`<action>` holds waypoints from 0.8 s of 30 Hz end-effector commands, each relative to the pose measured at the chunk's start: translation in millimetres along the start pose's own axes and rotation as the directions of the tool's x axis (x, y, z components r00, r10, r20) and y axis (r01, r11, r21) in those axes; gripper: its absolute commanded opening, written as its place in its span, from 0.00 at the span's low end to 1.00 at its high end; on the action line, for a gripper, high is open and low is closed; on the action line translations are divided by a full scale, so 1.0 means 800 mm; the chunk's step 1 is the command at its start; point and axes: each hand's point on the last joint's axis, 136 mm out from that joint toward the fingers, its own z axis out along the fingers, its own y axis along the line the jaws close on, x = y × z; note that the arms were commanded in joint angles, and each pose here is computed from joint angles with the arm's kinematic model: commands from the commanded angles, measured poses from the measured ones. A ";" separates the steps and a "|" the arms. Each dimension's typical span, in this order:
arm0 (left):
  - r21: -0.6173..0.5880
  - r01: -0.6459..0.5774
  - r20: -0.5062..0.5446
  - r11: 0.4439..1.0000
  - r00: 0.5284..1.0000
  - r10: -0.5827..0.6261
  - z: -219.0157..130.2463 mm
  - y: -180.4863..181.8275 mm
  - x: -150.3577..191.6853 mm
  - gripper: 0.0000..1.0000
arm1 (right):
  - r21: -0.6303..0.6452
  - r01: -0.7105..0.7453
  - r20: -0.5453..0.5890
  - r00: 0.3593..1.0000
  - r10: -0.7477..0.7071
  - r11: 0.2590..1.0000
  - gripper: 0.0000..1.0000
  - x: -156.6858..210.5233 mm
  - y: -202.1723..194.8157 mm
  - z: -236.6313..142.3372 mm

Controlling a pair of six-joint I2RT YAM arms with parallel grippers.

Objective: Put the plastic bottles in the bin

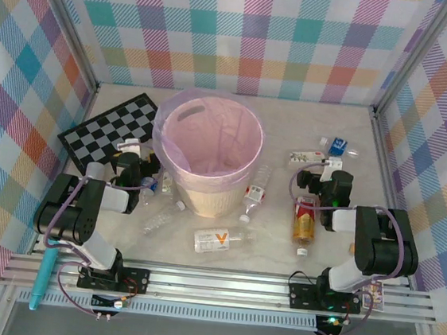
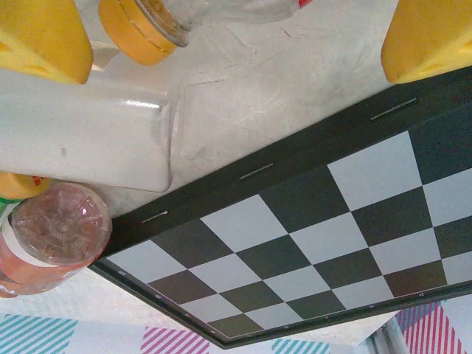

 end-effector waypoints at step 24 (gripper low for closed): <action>0.017 0.001 0.010 1.000 1.000 -0.002 0.000 -0.004 -0.003 1.00 | -0.016 -0.008 0.040 0.999 0.009 1.000 0.99 -0.018 0.002 0.000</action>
